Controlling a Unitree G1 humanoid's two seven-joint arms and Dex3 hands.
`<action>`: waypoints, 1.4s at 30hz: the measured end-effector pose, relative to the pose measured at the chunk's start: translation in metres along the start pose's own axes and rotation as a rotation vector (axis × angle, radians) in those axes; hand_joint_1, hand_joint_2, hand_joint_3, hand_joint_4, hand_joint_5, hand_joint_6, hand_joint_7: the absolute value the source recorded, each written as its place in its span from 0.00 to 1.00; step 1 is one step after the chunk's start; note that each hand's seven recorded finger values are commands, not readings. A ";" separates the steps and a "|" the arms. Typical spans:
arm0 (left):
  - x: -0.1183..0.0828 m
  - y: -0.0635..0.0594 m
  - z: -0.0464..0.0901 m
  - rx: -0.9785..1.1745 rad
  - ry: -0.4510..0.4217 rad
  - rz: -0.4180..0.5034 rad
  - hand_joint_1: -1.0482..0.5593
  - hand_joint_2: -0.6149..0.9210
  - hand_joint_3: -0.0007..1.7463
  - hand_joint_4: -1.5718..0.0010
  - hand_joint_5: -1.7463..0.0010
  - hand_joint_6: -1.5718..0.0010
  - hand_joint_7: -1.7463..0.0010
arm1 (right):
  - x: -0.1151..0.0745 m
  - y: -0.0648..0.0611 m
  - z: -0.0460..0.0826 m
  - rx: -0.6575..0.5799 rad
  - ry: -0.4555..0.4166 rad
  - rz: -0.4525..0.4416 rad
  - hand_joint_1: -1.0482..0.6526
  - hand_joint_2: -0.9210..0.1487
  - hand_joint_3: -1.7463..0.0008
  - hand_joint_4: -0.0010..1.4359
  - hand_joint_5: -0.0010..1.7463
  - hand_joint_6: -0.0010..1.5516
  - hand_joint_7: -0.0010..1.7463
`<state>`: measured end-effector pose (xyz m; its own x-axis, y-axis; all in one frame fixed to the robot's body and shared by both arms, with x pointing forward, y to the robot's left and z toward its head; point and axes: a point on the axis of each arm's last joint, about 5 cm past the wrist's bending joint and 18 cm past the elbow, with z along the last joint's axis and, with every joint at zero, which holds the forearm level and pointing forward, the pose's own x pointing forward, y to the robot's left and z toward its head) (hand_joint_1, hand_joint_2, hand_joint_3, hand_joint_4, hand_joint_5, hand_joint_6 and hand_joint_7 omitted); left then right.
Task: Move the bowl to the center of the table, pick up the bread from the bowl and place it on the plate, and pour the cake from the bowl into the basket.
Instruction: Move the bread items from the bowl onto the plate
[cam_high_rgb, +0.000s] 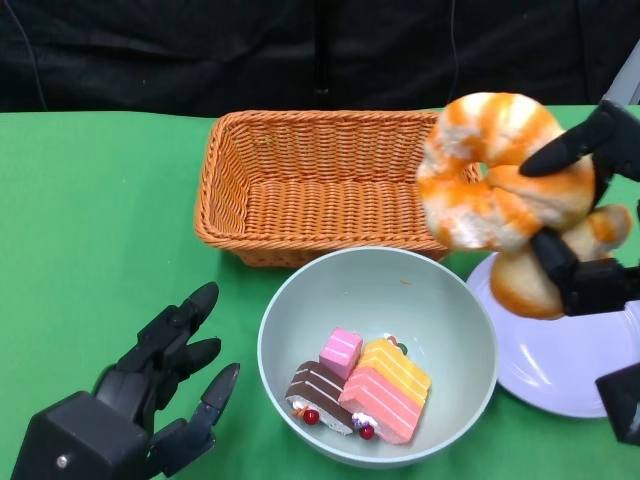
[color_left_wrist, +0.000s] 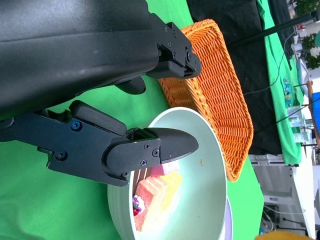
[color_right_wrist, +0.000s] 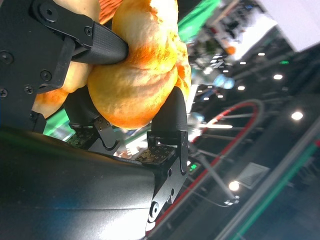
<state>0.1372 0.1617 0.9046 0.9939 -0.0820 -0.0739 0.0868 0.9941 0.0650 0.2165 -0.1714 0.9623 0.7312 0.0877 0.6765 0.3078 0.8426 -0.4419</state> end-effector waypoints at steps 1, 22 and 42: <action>0.000 0.000 0.000 0.000 0.000 0.000 0.27 1.00 0.33 0.95 0.64 0.81 0.99 | -0.001 -0.001 -0.002 -0.016 0.014 0.005 0.59 0.74 0.00 0.75 1.00 0.54 0.94; -0.002 0.000 -0.001 -0.004 0.008 0.000 0.26 1.00 0.33 0.94 0.65 0.81 0.99 | -0.020 -0.002 -0.039 -0.167 0.375 0.218 0.63 0.67 0.13 0.66 1.00 0.47 0.96; -0.005 -0.001 0.002 -0.005 0.006 -0.003 0.27 1.00 0.32 0.93 0.66 0.81 0.99 | -0.016 0.020 -0.062 -0.246 0.626 0.436 0.54 0.26 0.62 0.44 0.95 0.50 0.24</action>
<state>0.1324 0.1605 0.9071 0.9931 -0.0849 -0.0803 0.0898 0.9942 0.0593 0.2488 -0.1887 0.9060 0.9999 0.0064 -0.0111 -0.0126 0.6538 -0.7566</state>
